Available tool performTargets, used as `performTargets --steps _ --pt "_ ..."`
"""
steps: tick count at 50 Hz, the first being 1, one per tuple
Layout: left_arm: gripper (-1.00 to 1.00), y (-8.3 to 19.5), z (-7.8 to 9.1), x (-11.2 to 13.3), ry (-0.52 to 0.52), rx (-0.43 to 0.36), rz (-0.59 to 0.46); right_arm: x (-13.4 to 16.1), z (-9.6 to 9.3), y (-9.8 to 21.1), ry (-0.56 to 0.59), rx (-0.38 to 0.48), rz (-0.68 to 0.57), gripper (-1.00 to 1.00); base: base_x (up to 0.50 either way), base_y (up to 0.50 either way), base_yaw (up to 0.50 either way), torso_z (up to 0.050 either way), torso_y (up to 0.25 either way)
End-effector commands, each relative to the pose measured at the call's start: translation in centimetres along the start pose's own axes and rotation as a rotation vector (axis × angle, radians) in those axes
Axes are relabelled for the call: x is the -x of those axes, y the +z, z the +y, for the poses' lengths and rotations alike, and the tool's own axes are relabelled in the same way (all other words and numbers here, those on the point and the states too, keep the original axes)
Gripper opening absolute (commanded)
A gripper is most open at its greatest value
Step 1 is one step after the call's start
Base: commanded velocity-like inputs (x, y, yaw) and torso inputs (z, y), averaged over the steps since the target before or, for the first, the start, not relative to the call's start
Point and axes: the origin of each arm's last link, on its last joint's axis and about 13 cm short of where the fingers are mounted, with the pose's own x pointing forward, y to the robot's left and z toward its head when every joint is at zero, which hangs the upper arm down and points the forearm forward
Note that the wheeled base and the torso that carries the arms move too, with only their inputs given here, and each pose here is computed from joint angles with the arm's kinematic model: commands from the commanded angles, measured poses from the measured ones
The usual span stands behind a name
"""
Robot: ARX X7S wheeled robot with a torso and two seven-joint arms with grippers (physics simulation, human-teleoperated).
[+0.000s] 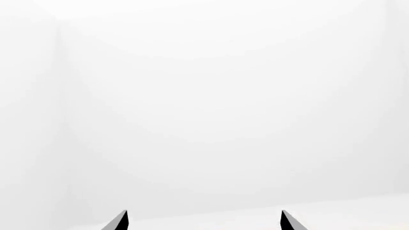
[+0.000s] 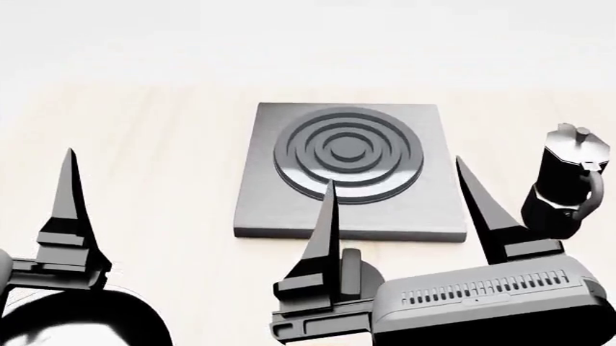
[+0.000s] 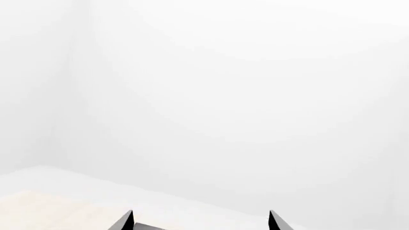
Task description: Turn on the stove.
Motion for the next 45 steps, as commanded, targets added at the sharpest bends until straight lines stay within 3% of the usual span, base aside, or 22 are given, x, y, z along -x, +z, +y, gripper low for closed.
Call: performTargets --steps 1,11,26,45 --pt "1.00 0.0 0.0 0.0 0.003 0.000 -0.001 -0.2 0.0 -0.6 -0.001 -0.006 0.018 1.00 0.00 0.00 0.00 0.000 0.000" --pt "1.00 -0.1 0.0 0.0 0.001 0.000 0.000 -0.7 0.1 -1.8 -0.022 -0.045 0.088 1.00 0.00 0.00 0.00 0.000 0.000" --pt "1.00 -0.1 0.0 0.0 0.002 -0.002 0.002 -1.0 0.5 -2.9 0.003 -0.023 0.180 1.00 0.00 0.00 0.00 0.000 0.000" --pt "1.00 -0.3 0.1 -0.1 0.005 0.001 0.009 -1.6 0.8 -4.3 0.027 -0.109 0.332 1.00 0.00 0.00 0.00 0.000 0.000"
